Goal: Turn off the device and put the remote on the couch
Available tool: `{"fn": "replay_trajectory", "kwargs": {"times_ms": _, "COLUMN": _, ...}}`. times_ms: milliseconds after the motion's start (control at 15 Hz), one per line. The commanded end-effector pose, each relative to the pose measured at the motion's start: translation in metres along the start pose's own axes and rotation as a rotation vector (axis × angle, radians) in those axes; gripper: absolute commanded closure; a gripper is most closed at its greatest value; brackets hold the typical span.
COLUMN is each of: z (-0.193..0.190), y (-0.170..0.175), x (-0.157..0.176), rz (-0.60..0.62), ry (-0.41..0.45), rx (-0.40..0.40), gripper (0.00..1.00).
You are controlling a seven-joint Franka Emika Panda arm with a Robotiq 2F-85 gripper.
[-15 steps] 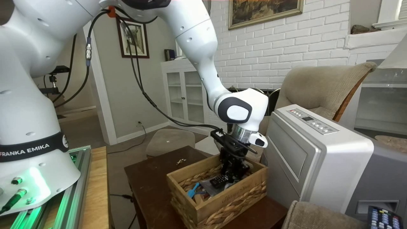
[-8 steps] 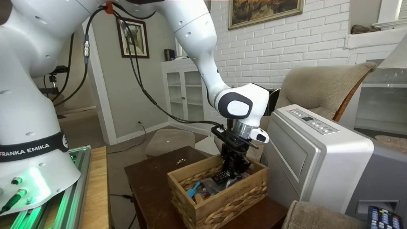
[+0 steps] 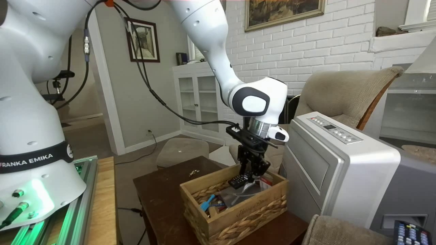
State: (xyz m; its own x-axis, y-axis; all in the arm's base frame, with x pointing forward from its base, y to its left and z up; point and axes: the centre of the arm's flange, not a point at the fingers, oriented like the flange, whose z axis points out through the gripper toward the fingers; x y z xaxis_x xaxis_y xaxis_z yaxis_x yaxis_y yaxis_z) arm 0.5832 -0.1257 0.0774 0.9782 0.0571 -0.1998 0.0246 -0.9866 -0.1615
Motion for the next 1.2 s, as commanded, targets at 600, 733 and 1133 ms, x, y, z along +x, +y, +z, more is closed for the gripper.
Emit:
{"fn": "replay_trajectory", "kwargs": {"times_ms": 600, "z": -0.037, "y": -0.002, "x": -0.03, "rz": -0.004, "ry": 0.045, "rx": 0.028, "gripper": 0.74}}
{"fn": "replay_trajectory", "kwargs": {"times_ms": 733, "z": -0.04, "y": -0.001, "x": -0.033, "rz": -0.005, "ry": 0.047, "rx": 0.029, "gripper": 0.74}}
{"fn": "replay_trajectory", "kwargs": {"times_ms": 1133, "z": -0.06, "y": -0.001, "x": -0.048, "rz": -0.025, "ry": 0.058, "rx": 0.024, "gripper": 0.74}}
